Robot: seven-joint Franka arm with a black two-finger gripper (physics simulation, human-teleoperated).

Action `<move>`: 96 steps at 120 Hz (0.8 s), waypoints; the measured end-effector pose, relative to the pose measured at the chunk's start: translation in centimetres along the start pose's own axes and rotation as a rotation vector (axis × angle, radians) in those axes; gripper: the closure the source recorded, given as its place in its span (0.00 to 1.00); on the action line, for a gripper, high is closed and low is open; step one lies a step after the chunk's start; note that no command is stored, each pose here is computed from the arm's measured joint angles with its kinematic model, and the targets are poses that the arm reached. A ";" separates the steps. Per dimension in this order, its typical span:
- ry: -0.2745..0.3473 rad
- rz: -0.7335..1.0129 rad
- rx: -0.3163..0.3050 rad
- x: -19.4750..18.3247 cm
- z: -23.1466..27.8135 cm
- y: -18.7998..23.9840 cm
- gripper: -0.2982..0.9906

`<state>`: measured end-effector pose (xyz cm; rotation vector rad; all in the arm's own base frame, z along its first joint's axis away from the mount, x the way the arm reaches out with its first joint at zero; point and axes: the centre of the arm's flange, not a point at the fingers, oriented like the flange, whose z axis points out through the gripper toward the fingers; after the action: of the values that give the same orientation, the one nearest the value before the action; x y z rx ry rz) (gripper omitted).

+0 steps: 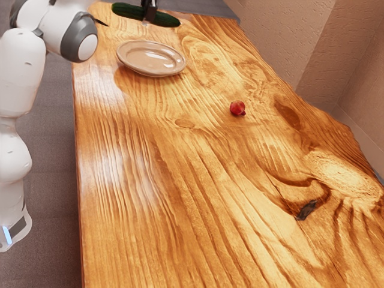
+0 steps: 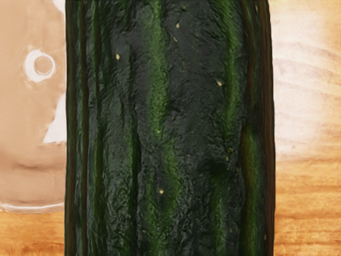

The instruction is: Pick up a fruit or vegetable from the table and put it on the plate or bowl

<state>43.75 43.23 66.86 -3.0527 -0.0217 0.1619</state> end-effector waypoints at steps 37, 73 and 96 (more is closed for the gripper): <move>0.002 -0.204 -0.030 -10.9 0.5 -7.8 0.63; 0.143 -0.008 0.007 0.8 6.0 -9.4 0.63; 0.253 0.099 -0.022 7.3 9.8 -8.6 0.63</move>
<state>49.91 52.72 57.11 -3.0721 0.1447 -0.2202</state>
